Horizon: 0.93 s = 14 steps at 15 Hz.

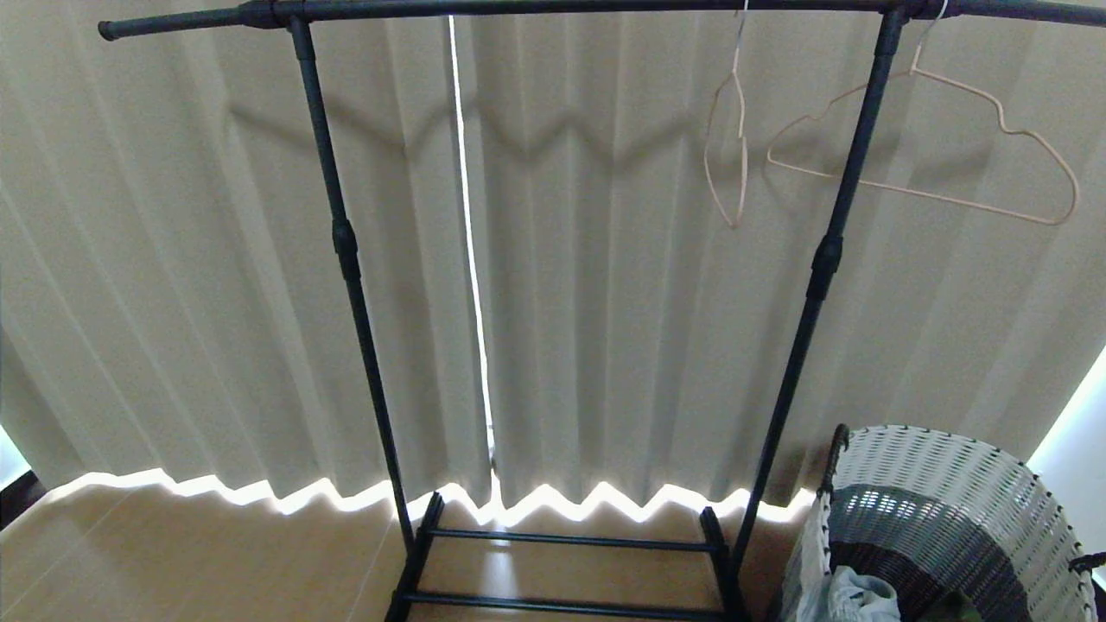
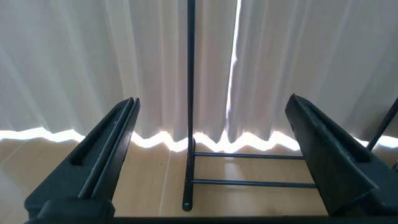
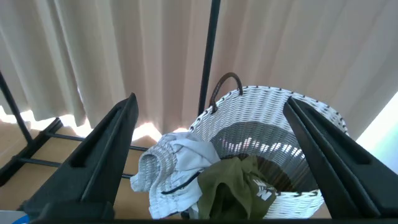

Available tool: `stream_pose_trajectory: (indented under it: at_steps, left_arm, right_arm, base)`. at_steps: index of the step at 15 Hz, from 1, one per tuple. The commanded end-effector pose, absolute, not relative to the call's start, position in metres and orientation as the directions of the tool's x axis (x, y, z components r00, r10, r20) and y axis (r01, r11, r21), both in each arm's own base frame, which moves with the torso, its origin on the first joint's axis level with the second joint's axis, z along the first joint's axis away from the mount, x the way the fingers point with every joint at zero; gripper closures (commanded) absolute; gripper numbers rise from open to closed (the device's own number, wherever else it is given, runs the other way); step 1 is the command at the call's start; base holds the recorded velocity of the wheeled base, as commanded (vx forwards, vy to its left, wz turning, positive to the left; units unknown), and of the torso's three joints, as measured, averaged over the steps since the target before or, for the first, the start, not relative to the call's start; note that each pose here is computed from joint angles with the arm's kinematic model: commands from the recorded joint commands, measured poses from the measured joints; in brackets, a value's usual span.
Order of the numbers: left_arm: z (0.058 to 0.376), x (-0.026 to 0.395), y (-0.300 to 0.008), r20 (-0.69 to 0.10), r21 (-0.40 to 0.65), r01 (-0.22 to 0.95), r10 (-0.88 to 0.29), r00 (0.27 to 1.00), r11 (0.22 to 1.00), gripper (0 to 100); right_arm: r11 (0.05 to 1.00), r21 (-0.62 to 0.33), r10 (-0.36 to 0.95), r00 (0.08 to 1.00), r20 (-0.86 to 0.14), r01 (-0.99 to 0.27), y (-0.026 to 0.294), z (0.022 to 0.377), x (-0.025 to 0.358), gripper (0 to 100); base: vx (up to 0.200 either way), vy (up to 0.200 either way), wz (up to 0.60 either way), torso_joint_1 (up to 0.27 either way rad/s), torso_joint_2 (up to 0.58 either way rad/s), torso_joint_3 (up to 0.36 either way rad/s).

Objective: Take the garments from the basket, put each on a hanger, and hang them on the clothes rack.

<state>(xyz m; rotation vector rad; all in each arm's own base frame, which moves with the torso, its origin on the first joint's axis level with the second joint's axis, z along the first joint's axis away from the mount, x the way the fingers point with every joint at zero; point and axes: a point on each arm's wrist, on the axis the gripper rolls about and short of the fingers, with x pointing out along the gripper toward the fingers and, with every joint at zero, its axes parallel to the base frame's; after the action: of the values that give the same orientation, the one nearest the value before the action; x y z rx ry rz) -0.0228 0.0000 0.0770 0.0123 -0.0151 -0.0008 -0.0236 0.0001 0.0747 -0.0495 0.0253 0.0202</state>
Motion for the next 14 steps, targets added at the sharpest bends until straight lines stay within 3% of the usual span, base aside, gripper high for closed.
stream_pose_trajectory:
  at_steps: [1,10,14]
  left_arm:
    - [0.0771,-0.0228,0.0,0.015,0.011,-0.002,0.002,1.0,1.0,0]
    - [0.0771,-0.0228,0.0001,0.015,0.012,-0.006,0.006,1.0,1.0,0]
    - [0.0771,-0.0228,0.0001,0.015,0.011,-0.005,0.005,1.0,1.0,0]
  right_arm:
    - [0.998,-0.052,0.02,0.999,-0.026,-0.021,0.0001,0.0749,-0.0235,0]
    - [0.998,-0.055,0.023,0.999,-0.026,-0.024,0.0002,0.0749,-0.0235,0]
    - [0.999,-0.042,0.034,0.999,-0.023,-0.035,0.0004,0.0755,-0.0237,0]
  base:
    - [0.0,-0.2,0.0,0.002,0.0,0.002]
    - [0.0,-0.2,0.0,-0.001,0.0,0.002]
    - [0.0,0.0,0.0,0.0,0.0,0.0]
